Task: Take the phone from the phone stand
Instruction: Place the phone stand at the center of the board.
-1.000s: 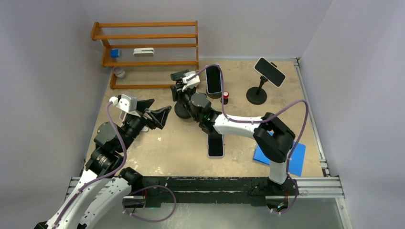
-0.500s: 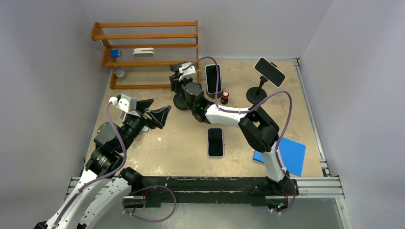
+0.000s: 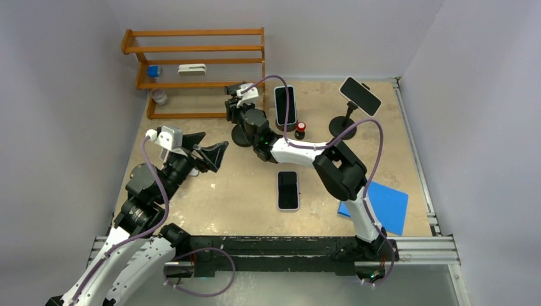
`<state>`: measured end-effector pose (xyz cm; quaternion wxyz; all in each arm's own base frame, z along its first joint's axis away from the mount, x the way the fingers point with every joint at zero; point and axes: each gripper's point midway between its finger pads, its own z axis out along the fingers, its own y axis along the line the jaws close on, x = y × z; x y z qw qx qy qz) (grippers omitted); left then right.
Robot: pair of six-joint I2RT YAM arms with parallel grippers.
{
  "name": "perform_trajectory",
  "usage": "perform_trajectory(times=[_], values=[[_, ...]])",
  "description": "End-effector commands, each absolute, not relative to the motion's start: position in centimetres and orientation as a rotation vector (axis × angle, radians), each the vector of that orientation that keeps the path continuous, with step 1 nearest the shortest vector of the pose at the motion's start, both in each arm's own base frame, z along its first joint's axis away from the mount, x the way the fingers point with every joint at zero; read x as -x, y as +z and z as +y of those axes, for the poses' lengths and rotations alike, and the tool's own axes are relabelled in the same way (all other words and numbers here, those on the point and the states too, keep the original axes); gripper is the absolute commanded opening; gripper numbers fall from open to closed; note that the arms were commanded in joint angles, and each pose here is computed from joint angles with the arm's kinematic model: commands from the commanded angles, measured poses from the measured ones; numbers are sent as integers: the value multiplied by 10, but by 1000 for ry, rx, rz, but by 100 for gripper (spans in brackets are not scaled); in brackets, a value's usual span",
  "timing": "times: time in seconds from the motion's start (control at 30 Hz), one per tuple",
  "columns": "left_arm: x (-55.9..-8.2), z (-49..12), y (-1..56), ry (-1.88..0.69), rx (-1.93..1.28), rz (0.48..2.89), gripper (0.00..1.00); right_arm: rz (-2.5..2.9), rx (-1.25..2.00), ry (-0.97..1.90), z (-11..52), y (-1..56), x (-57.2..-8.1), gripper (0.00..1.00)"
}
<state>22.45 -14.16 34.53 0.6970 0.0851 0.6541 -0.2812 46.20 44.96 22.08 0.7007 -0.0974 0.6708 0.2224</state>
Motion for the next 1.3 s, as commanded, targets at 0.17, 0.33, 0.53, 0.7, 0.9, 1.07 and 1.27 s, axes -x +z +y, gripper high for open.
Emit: perform_trajectory(times=[0.17,0.33,0.53,0.7,0.9,1.07,1.27], values=[[-225,-141,350,-627,-180,1443,77,1352,125,559,449,283,-470,0],[-225,-141,350,-628,-181,1443,77,1380,129,551,450,272,-471,5],[-226,-142,349,-628,-184,1450,77,1407,149,563,451,266,-467,35],[-226,-142,348,-629,-184,1453,77,1408,157,577,447,268,-460,59],[-227,-143,348,-632,-186,1456,77,1397,151,583,437,274,-451,73],[-227,-143,348,-630,-184,1457,77,1407,168,572,427,274,-441,88],[-228,-143,346,-625,-181,1464,77,1392,167,582,406,292,-416,99]])
